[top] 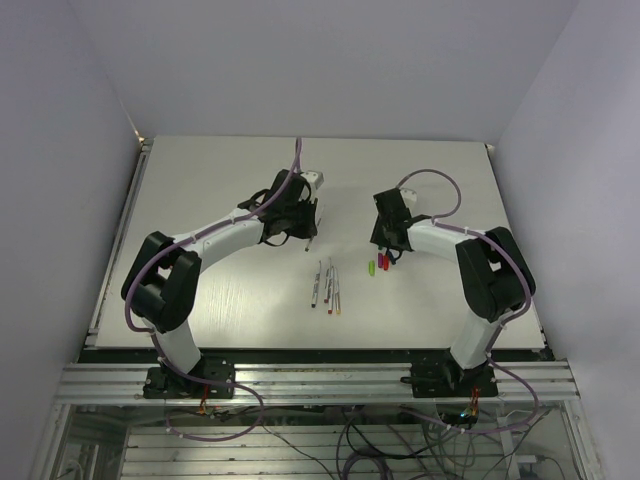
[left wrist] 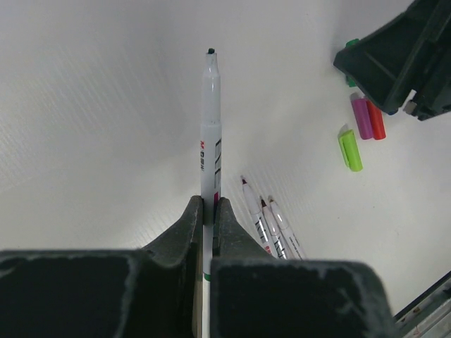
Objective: Insert the pens into the pen caps
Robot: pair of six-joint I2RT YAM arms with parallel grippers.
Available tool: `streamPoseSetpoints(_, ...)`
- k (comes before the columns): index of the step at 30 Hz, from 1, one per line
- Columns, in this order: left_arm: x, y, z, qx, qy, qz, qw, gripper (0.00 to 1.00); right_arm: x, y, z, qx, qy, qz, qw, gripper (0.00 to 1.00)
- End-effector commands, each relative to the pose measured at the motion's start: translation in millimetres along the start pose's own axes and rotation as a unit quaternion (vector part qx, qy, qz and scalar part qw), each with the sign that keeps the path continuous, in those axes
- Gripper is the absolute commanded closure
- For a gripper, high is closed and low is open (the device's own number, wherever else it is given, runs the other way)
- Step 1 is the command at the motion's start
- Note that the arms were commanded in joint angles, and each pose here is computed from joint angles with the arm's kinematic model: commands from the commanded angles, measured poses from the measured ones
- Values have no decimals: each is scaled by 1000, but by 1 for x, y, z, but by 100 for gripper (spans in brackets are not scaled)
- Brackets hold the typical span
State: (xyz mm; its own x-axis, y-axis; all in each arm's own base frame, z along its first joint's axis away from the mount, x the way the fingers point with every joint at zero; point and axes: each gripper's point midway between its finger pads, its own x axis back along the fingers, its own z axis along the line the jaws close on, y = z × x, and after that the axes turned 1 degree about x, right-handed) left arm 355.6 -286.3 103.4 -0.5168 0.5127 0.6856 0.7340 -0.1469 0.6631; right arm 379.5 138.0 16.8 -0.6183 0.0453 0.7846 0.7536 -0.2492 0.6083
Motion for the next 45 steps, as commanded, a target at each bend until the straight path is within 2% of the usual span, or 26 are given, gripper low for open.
streamPoseSetpoints(1, 1, 12, -4, -5, -18, -14, 1000, 93, -8, 15, 5, -3, -7, -15, 1000, 65)
streamPoseSetpoints(5, 0, 12, -3, 1, -18, -15, 1000, 93, -10, 11, 2, 0, -18, -4, 1000, 69)
streamPoseSetpoints(16, 0, 13, 3, 6, -14, -15, 1000, 93, -1, -12, -12, -1, -34, 33, 999, 70)
streamPoseSetpoints(18, -1, 12, 4, 7, -14, -13, 1000, 93, -3, -15, -15, 4, -39, 35, 999, 75)
streamPoseSetpoints(22, -3, 11, 4, 6, -13, -11, 1000, 93, -7, -21, -19, 17, -52, 51, 997, 99)
streamPoseSetpoints(27, -1, 11, 6, 5, -10, -13, 1000, 93, -3, -18, -18, 25, -44, 48, 998, 100)
streamPoseSetpoints(31, 0, 16, 4, 3, -15, -19, 1000, 93, 5, 3, -10, 31, -25, 10, 999, 100)
streamPoseSetpoints(37, 5, 37, -10, -5, -43, -51, 998, 93, 32, 77, 27, 31, 43, -101, 993, 100)
streamPoseSetpoints(41, 10, 54, -24, -16, -76, -78, 994, 93, 62, 129, 53, 23, 100, -185, 977, 100)
streamPoseSetpoints(45, 20, 67, -46, -30, -134, -109, 984, 93, 101, 170, 76, 5, 169, -266, 949, 100)
